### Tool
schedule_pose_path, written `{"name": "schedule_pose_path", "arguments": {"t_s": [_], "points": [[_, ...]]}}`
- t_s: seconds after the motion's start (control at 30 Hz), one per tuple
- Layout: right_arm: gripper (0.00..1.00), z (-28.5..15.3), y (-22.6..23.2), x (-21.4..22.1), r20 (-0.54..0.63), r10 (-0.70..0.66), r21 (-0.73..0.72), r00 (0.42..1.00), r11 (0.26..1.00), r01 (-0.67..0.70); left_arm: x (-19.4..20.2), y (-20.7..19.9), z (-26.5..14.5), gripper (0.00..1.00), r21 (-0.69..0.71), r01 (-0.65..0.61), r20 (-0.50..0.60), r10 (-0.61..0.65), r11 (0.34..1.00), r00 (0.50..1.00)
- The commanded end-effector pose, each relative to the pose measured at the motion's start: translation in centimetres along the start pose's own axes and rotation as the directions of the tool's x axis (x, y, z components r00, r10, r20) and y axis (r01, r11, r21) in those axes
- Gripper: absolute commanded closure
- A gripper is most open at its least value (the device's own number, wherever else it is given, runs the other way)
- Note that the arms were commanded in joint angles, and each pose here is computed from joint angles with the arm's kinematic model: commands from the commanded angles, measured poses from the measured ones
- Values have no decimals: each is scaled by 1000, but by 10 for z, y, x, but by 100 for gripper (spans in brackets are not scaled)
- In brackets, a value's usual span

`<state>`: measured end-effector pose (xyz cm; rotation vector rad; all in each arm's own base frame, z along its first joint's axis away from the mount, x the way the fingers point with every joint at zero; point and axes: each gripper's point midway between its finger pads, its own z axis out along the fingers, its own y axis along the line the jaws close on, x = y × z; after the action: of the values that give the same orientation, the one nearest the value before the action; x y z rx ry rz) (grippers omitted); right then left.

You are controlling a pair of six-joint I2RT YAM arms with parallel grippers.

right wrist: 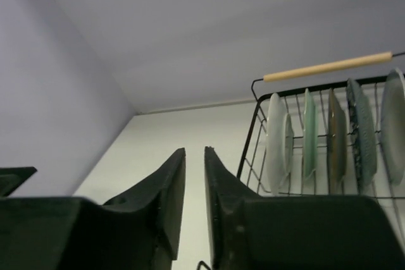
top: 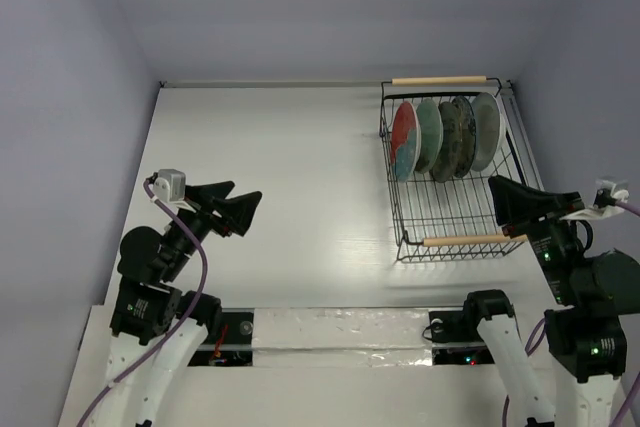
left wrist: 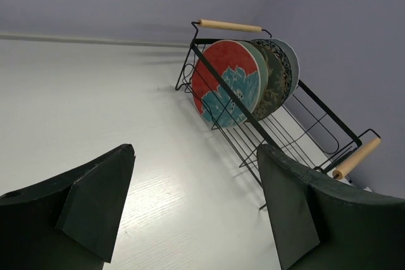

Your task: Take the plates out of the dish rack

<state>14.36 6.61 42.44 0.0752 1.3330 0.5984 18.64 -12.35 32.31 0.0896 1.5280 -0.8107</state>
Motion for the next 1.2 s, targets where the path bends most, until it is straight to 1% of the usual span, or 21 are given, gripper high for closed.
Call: {"name": "schedule_pose_path", "arguments": {"t_s": [0.0, 0.07, 0.1, 0.13, 0.17, 0.23, 0.27, 0.33, 0.37, 0.43, 0.57, 0.63, 0.73, 0.77, 0.8, 0.87, 0.9, 0.97, 1.03, 1.07, 1.17], "points": [[79, 9, -4, 1, -23, -16, 16, 1000, 1000, 17, -6, -6, 3, 25, 32, -17, 19, 16, 999, 1000], [88, 13, -7, 7, -44, -18, 19, 999, 1000, 19, -2, -4, 4, 28, 31, -17, 8, 17, 999, 1000], [96, 18, -10, 11, -65, -19, 27, 998, 999, 20, 0, -3, 5, 29, 29, -20, -1, 20, 999, 1000], [98, 21, -12, 14, -81, -18, 29, 997, 999, 20, 0, -3, 5, 32, 29, -22, -2, 22, 999, 1000], [100, 23, -13, 16, -92, -18, 33, 996, 999, 21, 2, -5, 6, 41, 39, -20, -9, 20, 999, 1000], [100, 30, -17, 23, -122, -13, 38, 992, 999, 18, 5, -5, 7, 51, 50, -7, -8, 7, 999, 1000], [100, 33, -19, 26, -132, -13, 42, 991, 999, 19, 6, -6, 7, 62, 55, -2, -9, 3, 999, 1000], [100, 43, -27, 35, -167, -2, 66, 986, 998, 13, 8, -6, 7, 75, 61, 7, -10, -7, 998, 1000], [100, 49, -30, 36, -168, -3, 66, 986, 998, 14, 8, -4, 8, 88, 51, 12, -10, -11, 999, 1000], [100, 65, -43, 51, -221, 21, 109, 975, 994, 3, 9, 3, 9, 100, 9, 24, -11, -24, 1000, 1000], [100, 99, -53, 68, -263, 60, 124, 963, 992, -27, 12, 10, 11, 100, -28, 33, -22, -34, 999, 999], [100, 113, -48, 74, -277, 61, 129, 959, 991, -26, 12, 11, 11, 100, -32, 36, -19, -37, 999, 999], [100, 143, -53, 91, -330, 21, 212, 944, 976, 53, 14, 13, 11, 80, -42, 46, -24, -47, 998, 999], [96, 148, -59, 99, -362, 8, 244, 932, 966, 87, 15, 14, 12, 76, -46, 47, -27, -48, 998, 998], [79, 163, -66, 108, -399, -6, 274, 917, 954, 125, 15, 14, 11, 82, -48, 48, -25, -49, 998, 998], [55, 173, -82, 116, -423, -25, 332, 906, 926, 181, 14, 14, 10, 100, -49, 44, -20, -45, 998, 999], [42, 182, -90, 126, -452, -39, 344, 891, 914, 215, 12, 14, 9, 100, -51, 44, -12, -45, 998, 999], [39, 191, -98, 131, -465, -57, 366, 884, 896, 251, 12, 14, 8, 98, -52, 48, -6, -48, 998, 999], [40, 203, -102, 142, -494, -77, 360, 866, 889, 284, 12, 15, 8, 85, -56, 51, -4, -51, 997, 999], [40, 207, -105, 145, -505, -82, 369, 859, 879, 301, 11, 15, 7, 80, -58, 51, 2, -51, 997, 999], [44, 220, -114, 162, -563, -91, 366, 822, 864, 347, 12, 17, 8, 79, -72, 57, -1, -57, 996, 998]]}}
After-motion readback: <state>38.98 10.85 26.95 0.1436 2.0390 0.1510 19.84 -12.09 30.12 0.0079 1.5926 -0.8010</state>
